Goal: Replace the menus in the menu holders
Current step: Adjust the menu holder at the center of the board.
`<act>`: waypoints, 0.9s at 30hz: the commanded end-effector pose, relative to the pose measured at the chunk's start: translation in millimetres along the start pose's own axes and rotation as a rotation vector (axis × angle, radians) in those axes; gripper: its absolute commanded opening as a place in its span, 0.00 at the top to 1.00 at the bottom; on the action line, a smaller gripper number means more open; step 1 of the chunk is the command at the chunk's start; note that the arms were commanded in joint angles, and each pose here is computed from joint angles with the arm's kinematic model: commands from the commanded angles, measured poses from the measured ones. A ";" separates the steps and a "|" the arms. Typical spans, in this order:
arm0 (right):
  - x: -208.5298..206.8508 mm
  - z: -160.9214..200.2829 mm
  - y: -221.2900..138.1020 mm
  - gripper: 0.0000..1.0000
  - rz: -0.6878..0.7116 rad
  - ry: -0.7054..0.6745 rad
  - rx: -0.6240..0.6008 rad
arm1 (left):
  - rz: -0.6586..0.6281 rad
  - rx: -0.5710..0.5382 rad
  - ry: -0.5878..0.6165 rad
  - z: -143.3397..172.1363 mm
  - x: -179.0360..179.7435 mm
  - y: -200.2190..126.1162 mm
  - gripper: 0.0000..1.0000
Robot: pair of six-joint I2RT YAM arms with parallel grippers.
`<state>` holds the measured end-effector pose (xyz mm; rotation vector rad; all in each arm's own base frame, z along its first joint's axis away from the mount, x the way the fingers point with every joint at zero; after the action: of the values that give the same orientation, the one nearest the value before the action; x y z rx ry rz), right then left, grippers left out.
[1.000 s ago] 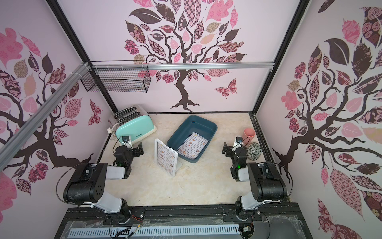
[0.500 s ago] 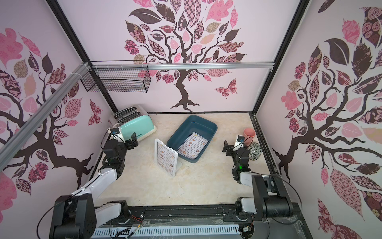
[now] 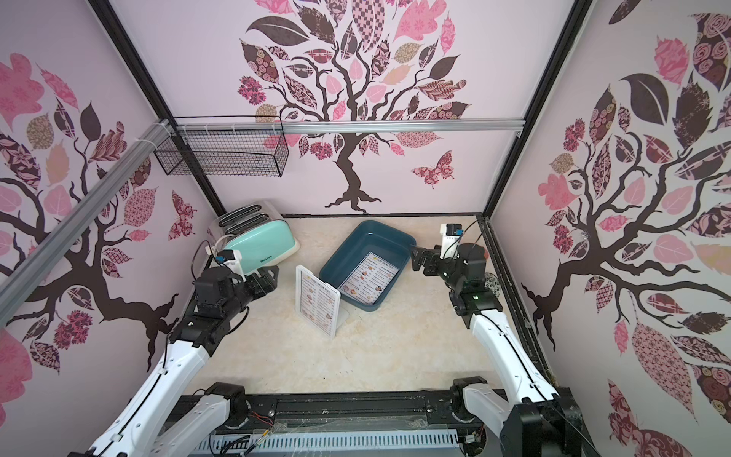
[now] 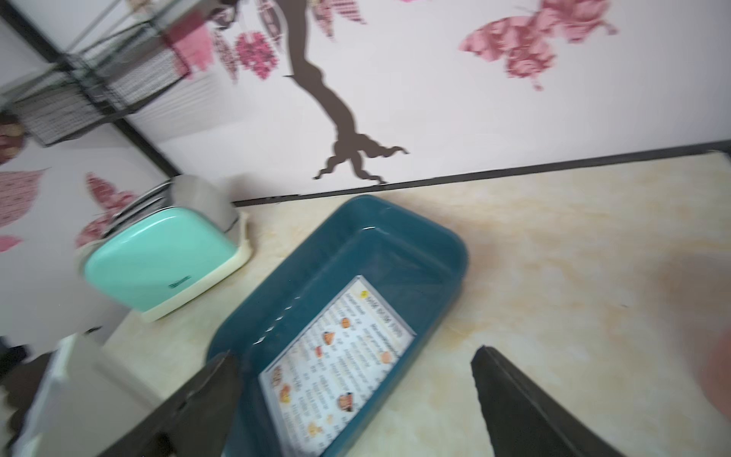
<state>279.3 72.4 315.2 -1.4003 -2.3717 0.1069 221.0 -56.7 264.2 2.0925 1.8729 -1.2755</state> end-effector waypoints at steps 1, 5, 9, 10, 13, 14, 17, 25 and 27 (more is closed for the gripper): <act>37.1 0.9 3.9 0.11 -0.207 0.113 0.223 | -0.073 0.121 -0.091 31.3 10.4 -8.6 0.22; 87.7 -11.2 24.9 0.16 -0.321 0.065 0.381 | -0.039 0.172 -0.115 51.8 14.2 -2.1 0.29; 124.5 -13.1 47.7 0.23 -0.408 0.072 0.497 | 0.006 0.233 -0.124 60.8 13.3 11.4 0.33; 134.8 -11.8 52.7 0.24 -0.430 0.066 0.518 | 0.013 0.250 -0.121 63.0 13.3 14.6 0.33; 155.9 -5.7 68.3 0.28 -0.475 0.063 0.576 | 0.023 0.285 -0.107 68.1 14.5 20.6 0.36; 162.3 -3.6 74.3 0.29 -0.490 0.064 0.592 | 0.018 0.298 -0.103 70.5 15.9 22.5 0.37; 177.9 2.1 91.8 0.30 -0.530 0.063 0.627 | -0.011 0.329 -0.091 76.0 20.9 27.2 0.40; 206.3 20.0 123.7 0.32 -0.548 0.046 0.649 | -0.042 0.325 -0.079 74.0 21.1 42.7 0.47; 206.7 20.6 132.2 0.31 -0.534 0.052 0.644 | -0.057 0.318 -0.067 71.2 20.0 46.0 0.48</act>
<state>286.7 309.7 311.0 -0.4371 -2.2561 0.6488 213.3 -88.9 176.8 2.0805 1.8132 -1.8025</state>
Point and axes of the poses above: each gripper's point midway between its finger pads, its own y axis out along the fingers, its own x axis along the line the jaws close on, z = x × y, the point moved 9 cm from there along -y, back along the fingers, and after that the axes turned 7 degrees about -y, right-handed, at the moved point
